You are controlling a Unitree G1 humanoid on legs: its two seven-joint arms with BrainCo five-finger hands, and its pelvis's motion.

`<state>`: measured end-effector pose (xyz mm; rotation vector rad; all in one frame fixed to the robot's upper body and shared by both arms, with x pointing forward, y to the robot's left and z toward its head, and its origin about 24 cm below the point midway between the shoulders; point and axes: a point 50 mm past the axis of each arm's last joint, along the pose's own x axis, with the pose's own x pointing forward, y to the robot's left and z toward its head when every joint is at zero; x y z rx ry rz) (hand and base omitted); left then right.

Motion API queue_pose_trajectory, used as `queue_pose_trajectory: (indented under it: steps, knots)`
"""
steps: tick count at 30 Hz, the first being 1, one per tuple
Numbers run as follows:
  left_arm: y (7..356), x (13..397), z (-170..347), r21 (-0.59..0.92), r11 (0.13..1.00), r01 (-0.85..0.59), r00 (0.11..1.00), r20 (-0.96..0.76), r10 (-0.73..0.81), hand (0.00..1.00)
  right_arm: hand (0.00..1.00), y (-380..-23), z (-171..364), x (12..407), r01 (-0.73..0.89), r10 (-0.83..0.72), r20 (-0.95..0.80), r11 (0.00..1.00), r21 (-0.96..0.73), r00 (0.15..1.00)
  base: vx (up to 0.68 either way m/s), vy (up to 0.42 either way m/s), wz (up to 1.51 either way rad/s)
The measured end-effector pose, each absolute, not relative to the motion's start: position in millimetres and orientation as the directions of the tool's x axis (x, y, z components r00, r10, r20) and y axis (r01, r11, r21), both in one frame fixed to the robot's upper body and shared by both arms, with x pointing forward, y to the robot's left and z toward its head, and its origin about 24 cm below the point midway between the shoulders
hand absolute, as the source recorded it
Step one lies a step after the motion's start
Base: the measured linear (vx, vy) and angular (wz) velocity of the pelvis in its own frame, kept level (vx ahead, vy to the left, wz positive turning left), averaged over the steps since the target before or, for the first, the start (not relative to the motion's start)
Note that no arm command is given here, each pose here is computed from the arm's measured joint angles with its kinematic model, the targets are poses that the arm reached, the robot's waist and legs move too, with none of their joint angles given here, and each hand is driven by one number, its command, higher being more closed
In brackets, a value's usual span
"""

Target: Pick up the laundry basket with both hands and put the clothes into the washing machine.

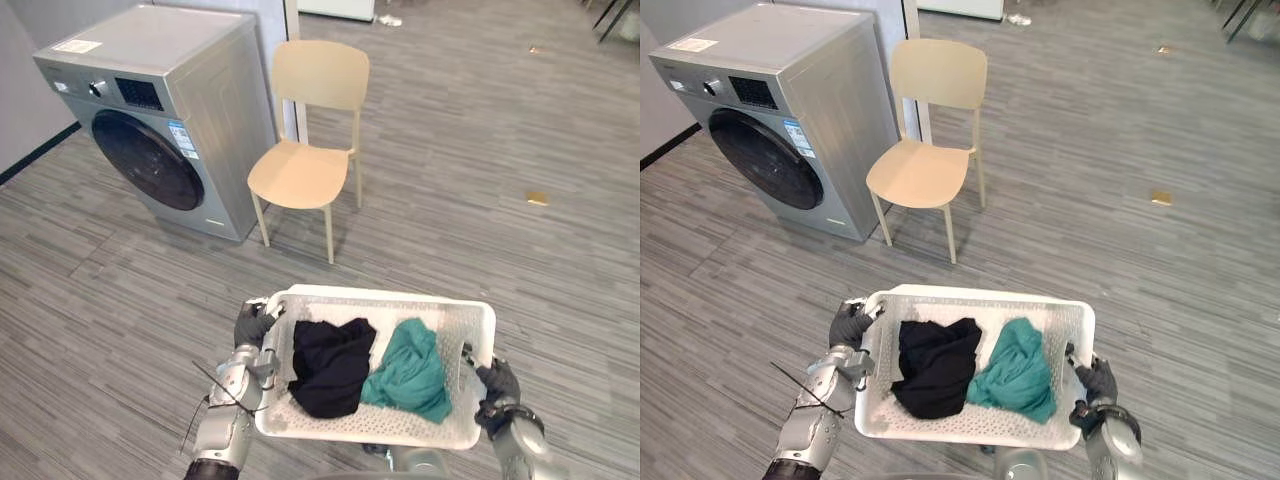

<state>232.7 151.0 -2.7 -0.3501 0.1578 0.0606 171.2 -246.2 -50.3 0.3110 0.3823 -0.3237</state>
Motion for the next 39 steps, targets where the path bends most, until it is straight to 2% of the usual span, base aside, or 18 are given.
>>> queue_pose_trajectory:
  steps: [4, 9, 15, 17, 22, 25, 32, 39]
  knots:
    - [150.6, 225.0, -4.7, -0.345, 0.936, -0.073, 0.987, -0.161, 0.017, 1.00, 1.00, -249.1, -53.2, 162.9, 0.375, -0.251, -0.424, 0.896, 0.239, 0.870, 0.65, -0.062, -0.01]
    - [170.1, 224.7, -4.4, -0.305, 0.946, -0.109, 0.985, -0.164, 0.061, 1.00, 1.00, -233.1, -60.5, 172.7, 0.344, -0.200, -0.445, 0.899, 0.270, 0.873, 0.64, 0.132, -0.56]
    - [174.0, 223.0, -8.6, -0.305, 0.942, -0.138, 0.979, -0.184, 0.084, 1.00, 1.00, -227.3, -63.6, 182.9, 0.326, -0.181, -0.450, 0.906, 0.271, 0.875, 0.59, 0.559, -0.88]
    - [180.0, 235.1, -2.6, -0.262, 0.959, -0.110, 0.983, -0.170, 0.066, 1.00, 1.00, -219.3, -66.9, 182.1, 0.339, -0.176, -0.462, 0.892, 0.298, 0.869, 0.43, 0.543, -0.40]
    - [171.3, 239.0, 3.4, -0.255, 0.965, -0.060, 0.989, -0.145, 0.023, 1.00, 1.00, -223.7, -67.3, 180.2, 0.363, -0.194, -0.469, 0.881, 0.302, 0.862, 0.34, 0.474, -0.24]
    - [177.8, 237.3, 7.8, -0.230, 0.971, -0.062, 0.991, -0.129, 0.032, 1.00, 1.00, -218.8, -69.3, 179.0, 0.354, -0.174, -0.476, 0.879, 0.321, 0.862, 0.17, 0.290, -0.44]
    - [173.5, 241.8, 27.1, -0.233, 0.971, -0.062, 0.998, -0.043, 0.053, 1.00, 1.00, -223.7, -52.8, 187.0, 0.309, -0.164, -0.404, 0.895, 0.323, 0.900, 0.07, 0.035, -0.17]
    - [167.3, 239.3, 29.2, -0.262, 0.962, -0.078, 0.997, -0.028, 0.074, 1.00, 1.00, -230.5, -49.7, 185.9, 0.289, -0.156, -0.394, 0.907, 0.307, 0.906, 0.08, -0.057, 0.14]
